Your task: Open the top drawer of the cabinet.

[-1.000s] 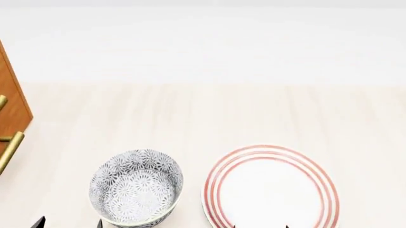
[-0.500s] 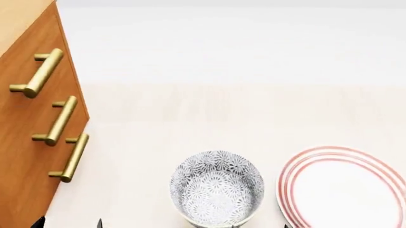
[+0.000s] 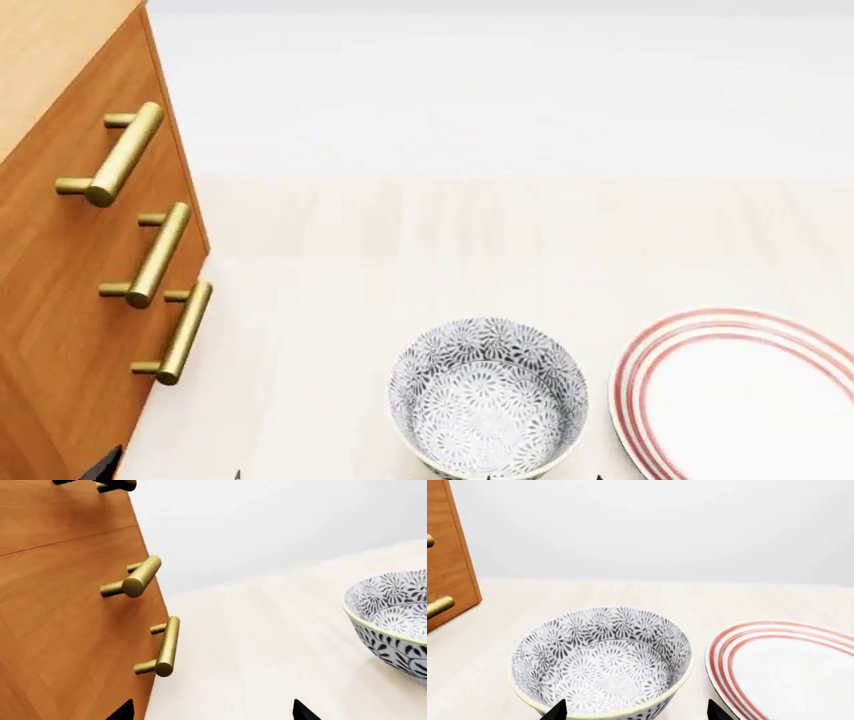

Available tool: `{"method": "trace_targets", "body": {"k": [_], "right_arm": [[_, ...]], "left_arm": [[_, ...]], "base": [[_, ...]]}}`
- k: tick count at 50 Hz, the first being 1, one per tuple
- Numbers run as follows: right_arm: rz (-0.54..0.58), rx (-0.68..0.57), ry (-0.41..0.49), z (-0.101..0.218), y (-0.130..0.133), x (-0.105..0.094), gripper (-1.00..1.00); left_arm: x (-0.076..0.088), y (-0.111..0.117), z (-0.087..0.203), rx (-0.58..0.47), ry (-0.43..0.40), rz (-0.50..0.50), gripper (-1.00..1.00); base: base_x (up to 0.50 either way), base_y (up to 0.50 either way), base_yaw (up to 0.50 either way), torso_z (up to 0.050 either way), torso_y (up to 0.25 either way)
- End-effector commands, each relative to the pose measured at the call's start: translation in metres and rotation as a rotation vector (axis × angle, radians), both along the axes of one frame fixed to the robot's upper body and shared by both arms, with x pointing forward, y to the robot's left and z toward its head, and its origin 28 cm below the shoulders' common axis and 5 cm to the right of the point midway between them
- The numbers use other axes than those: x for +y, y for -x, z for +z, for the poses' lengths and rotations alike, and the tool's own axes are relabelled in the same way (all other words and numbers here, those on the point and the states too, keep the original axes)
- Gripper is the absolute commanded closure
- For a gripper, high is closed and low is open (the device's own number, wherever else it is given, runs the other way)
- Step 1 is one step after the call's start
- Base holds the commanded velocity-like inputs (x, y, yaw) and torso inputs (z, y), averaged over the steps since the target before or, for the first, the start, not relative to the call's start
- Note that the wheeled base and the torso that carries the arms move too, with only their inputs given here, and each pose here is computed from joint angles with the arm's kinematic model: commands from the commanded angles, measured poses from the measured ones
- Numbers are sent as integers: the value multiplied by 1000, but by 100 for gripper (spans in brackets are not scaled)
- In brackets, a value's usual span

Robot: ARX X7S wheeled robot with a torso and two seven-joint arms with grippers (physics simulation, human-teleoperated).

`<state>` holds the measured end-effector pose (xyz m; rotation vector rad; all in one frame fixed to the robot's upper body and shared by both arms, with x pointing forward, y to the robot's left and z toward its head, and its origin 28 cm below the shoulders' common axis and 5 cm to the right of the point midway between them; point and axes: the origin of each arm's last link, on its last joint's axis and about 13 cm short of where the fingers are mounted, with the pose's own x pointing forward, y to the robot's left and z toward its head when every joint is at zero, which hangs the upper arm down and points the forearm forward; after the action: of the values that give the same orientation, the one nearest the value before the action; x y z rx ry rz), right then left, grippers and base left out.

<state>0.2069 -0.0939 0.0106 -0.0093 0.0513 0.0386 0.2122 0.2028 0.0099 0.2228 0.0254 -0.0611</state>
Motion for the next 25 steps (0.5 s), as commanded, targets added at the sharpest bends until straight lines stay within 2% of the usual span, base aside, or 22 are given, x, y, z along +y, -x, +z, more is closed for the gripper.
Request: {"method": "trace_targets", "body": {"k": [1,6,8,13,22,25], "right_arm": [[-1,-7,-6,1,-1,0,-100],[0,-8,-6,1,0,0,-100],[0,-8,-7,0,-1,0,-100],[1,-10,-6,1,-1,0,-100],[3,-17,-4,0,-1,0,-100],[3,-18,-6,0,-1,0,-100]], "left_arm": [[0,-12,2,-14,-272,-72,-100],[5,-27,12,-35,-393,-75,-100],[7,-35,18,-57,-474,-51,-100],[9,-48,31,-95,-547,-22,-100],[9,-71,62,-162,-840,77,-100],[9,-74,67,-178,-881,70,-100]], "base": [[0,0,0,0,0],[0,0,0,0,0],[0,0,0,0,0],[0,0,0,0,0],[0,0,0,0,0],[0,0,0,0,0]]}}
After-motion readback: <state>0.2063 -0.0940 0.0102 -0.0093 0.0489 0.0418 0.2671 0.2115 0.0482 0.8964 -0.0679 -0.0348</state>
